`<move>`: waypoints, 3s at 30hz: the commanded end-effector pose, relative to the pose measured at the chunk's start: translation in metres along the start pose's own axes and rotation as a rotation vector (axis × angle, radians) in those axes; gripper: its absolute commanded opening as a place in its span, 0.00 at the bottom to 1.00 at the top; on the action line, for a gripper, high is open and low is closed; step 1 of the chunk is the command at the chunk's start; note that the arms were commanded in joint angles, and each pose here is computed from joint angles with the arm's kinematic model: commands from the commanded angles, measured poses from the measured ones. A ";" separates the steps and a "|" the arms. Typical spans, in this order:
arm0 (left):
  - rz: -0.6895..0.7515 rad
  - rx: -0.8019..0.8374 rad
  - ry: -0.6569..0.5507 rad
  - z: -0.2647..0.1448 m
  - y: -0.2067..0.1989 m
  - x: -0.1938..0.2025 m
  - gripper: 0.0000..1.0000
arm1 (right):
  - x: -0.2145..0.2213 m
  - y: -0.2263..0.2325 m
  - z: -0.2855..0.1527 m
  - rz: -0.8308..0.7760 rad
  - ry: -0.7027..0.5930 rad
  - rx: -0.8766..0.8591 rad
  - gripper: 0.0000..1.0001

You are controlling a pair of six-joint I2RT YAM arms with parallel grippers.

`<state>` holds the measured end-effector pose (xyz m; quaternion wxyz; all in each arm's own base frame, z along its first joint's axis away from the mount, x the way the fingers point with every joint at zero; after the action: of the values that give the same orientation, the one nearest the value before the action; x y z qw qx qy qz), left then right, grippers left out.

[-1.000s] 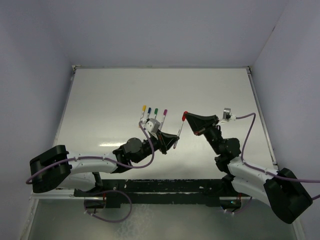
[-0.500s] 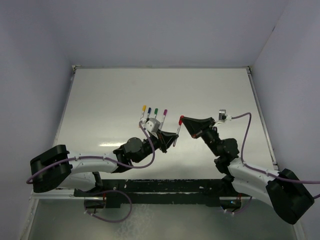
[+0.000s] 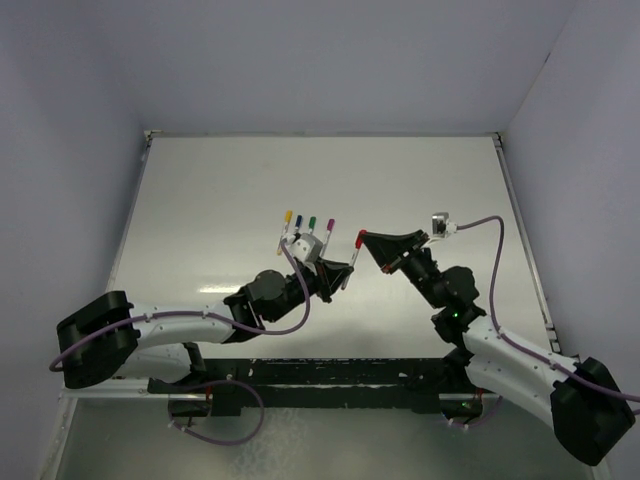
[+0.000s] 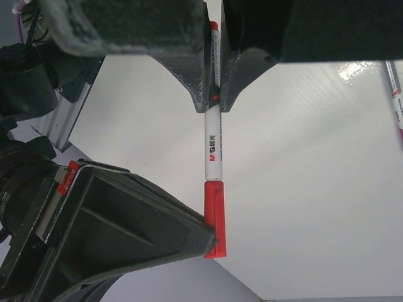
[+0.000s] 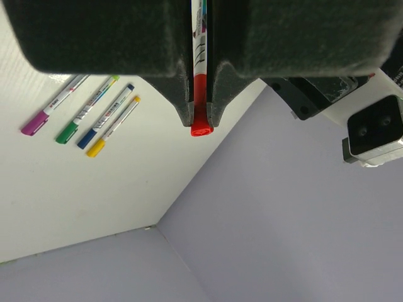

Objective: Insert the pens into the pen caps

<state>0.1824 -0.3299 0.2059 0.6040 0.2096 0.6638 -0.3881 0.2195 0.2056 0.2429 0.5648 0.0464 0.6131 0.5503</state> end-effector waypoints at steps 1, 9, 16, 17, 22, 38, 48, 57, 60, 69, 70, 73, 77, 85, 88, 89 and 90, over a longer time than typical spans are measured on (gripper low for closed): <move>-0.027 0.015 -0.288 0.007 -0.007 -0.094 0.00 | 0.032 -0.019 -0.007 -0.074 0.203 0.085 0.00; -0.013 0.011 -0.319 0.007 -0.001 -0.106 0.00 | 0.045 -0.031 -0.010 -0.085 0.276 0.130 0.00; 0.002 0.007 -0.359 0.008 -0.001 -0.121 0.00 | 0.061 -0.042 -0.012 -0.073 0.348 0.151 0.00; 0.004 0.006 -0.366 0.009 -0.001 -0.124 0.00 | 0.063 -0.044 -0.012 -0.072 0.356 0.156 0.00; -0.008 0.017 -0.444 0.010 0.000 -0.148 0.00 | 0.072 -0.050 -0.016 -0.069 0.390 0.164 0.00; 0.058 0.020 -0.581 0.011 0.001 -0.211 0.00 | 0.114 -0.075 -0.036 -0.118 0.563 0.328 0.00; 0.044 0.025 -0.479 0.013 0.008 -0.179 0.00 | 0.101 -0.074 -0.023 -0.140 0.496 0.361 0.00; -0.015 -0.003 -0.156 0.019 0.028 -0.071 0.00 | 0.049 -0.057 0.009 -0.181 0.282 0.427 0.38; -0.027 -0.035 -0.082 0.017 0.037 -0.041 0.00 | 0.032 -0.057 0.012 -0.199 0.219 0.486 0.60; 0.016 -0.124 0.076 0.031 0.059 0.018 0.00 | 0.008 -0.063 -0.018 -0.187 0.105 0.607 0.75; 0.019 -0.130 0.088 0.034 0.061 0.022 0.00 | 0.007 -0.067 -0.025 -0.177 0.098 0.640 0.75; 0.024 -0.128 0.112 0.046 0.062 0.031 0.00 | 0.007 -0.075 -0.040 -0.157 0.081 0.696 0.75; 0.012 -0.108 0.122 0.055 0.060 0.038 0.00 | 0.007 -0.079 -0.053 -0.146 0.066 0.712 0.76; 0.002 -0.098 0.141 0.051 0.060 0.045 0.00 | 0.004 -0.091 -0.064 -0.134 0.039 0.827 0.75; 0.008 -0.071 0.183 0.053 0.056 0.053 0.00 | 0.005 -0.095 -0.065 -0.135 0.044 0.868 0.75; 0.014 -0.055 0.213 0.055 0.054 0.058 0.00 | 0.005 -0.096 -0.065 -0.133 0.041 0.880 0.75; 0.019 -0.035 0.249 0.057 0.052 0.066 0.02 | 0.005 -0.096 -0.065 -0.132 0.038 0.884 0.75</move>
<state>0.2445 -0.3344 0.1210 0.5357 0.2250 0.7508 -0.3141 0.2181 0.1350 0.1400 0.5024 0.1999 0.8147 0.2095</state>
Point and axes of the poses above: each gripper's point midway between its finger pads, its own z axis out along the fingers, its own y axis along the line the jaws close on, x = y × z, the point moved 3 cm from there along -z, back along the fingers, and after that the axes turned 7 degrees about z, right-handed, at the moved point
